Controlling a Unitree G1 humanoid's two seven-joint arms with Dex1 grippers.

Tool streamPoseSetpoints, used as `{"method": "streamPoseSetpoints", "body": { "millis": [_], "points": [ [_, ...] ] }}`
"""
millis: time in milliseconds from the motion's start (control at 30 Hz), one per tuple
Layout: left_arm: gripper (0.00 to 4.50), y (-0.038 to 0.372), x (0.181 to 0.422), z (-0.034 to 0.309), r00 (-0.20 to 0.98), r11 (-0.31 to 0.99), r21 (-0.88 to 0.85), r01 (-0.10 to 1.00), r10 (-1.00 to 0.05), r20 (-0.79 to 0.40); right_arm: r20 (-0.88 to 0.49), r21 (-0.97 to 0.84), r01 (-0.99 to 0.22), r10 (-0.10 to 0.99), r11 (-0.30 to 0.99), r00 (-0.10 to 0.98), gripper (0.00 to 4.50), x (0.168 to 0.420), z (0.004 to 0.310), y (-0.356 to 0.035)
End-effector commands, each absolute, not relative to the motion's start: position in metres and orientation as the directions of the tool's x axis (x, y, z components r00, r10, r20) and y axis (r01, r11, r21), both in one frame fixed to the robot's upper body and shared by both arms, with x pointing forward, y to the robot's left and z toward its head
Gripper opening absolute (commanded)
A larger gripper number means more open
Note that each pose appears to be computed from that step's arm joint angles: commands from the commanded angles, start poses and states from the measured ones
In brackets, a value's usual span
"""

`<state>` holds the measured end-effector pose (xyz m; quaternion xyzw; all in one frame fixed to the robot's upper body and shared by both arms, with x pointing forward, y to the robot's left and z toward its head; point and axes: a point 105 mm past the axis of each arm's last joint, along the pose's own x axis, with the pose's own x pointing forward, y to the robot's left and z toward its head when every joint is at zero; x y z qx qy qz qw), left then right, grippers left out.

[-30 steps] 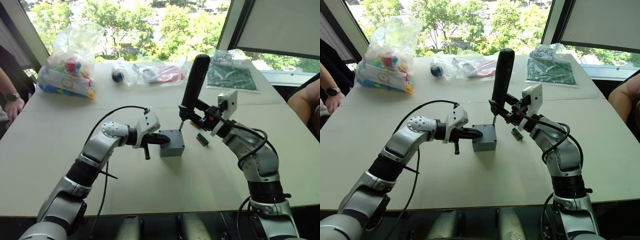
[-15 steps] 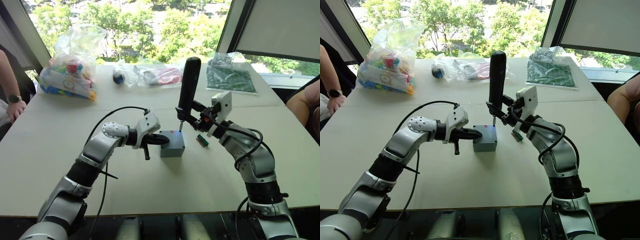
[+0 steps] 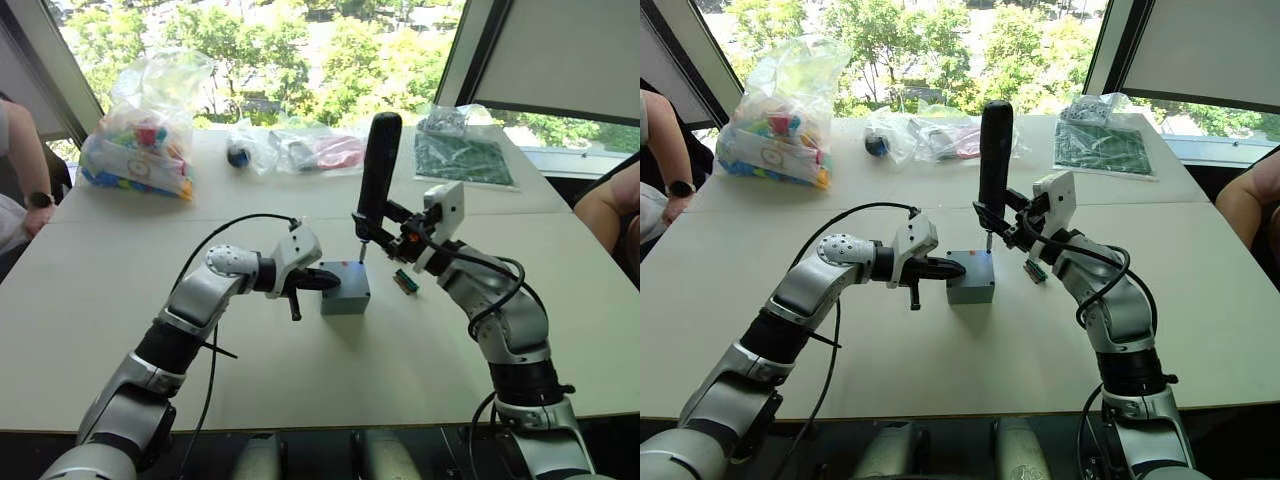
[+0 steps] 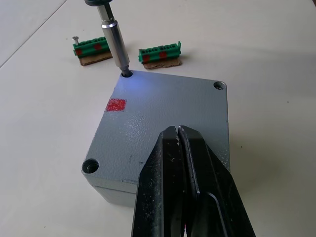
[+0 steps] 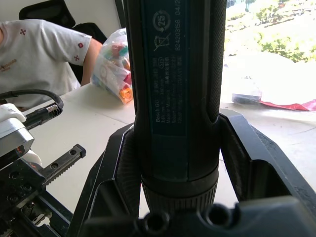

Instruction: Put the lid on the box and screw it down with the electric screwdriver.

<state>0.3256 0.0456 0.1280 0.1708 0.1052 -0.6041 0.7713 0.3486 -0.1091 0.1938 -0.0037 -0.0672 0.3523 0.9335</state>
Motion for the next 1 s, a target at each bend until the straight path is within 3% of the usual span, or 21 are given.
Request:
{"method": "streamPoseSetpoints", "body": {
  "millis": [33,267,400,533,733,867,933,1000],
  "points": [
    [0.00,0.046,0.324,0.120,0.237,0.201,0.130,0.971,-0.889,-0.392,0.235,0.003,-0.587,0.569,0.810,0.788,1.88,0.355,0.240,-0.129],
    [0.00,0.042,0.327,0.127,0.237,0.211,0.114,0.971,-0.911,-0.338,0.346,0.102,-0.501,0.442,0.859,0.828,1.88,0.359,0.325,-0.164],
    [0.00,0.039,0.326,0.142,0.235,0.222,0.077,0.972,-0.935,-0.267,0.314,0.166,-0.518,0.453,0.839,0.834,1.88,0.361,0.332,-0.169],
    [0.00,0.041,0.333,0.183,0.318,0.319,0.011,0.948,-0.941,-0.118,0.247,0.224,-0.415,0.360,0.882,0.899,1.88,0.369,0.334,-0.202],
    [0.00,0.058,0.337,0.232,0.458,0.460,0.017,0.888,-0.886,0.070,-0.015,0.087,-0.249,0.252,0.964,0.968,1.88,0.365,0.320,-0.255],
    [0.00,0.060,0.327,0.228,0.442,0.444,0.094,0.891,-0.896,0.046,-0.349,0.019,-0.175,0.171,0.984,0.921,1.88,0.355,0.276,-0.288],
    [0.00,0.055,0.309,0.219,0.345,0.344,0.107,0.933,-0.938,0.008,-0.524,0.101,-0.170,0.198,0.980,0.829,1.88,0.343,0.247,-0.294],
    [0.00,0.052,0.296,0.215,0.271,0.269,0.108,0.957,-0.963,-0.003,-0.595,0.155,-0.170,0.229,0.973,0.770,1.88,0.335,0.234,-0.296]
  ]
}}
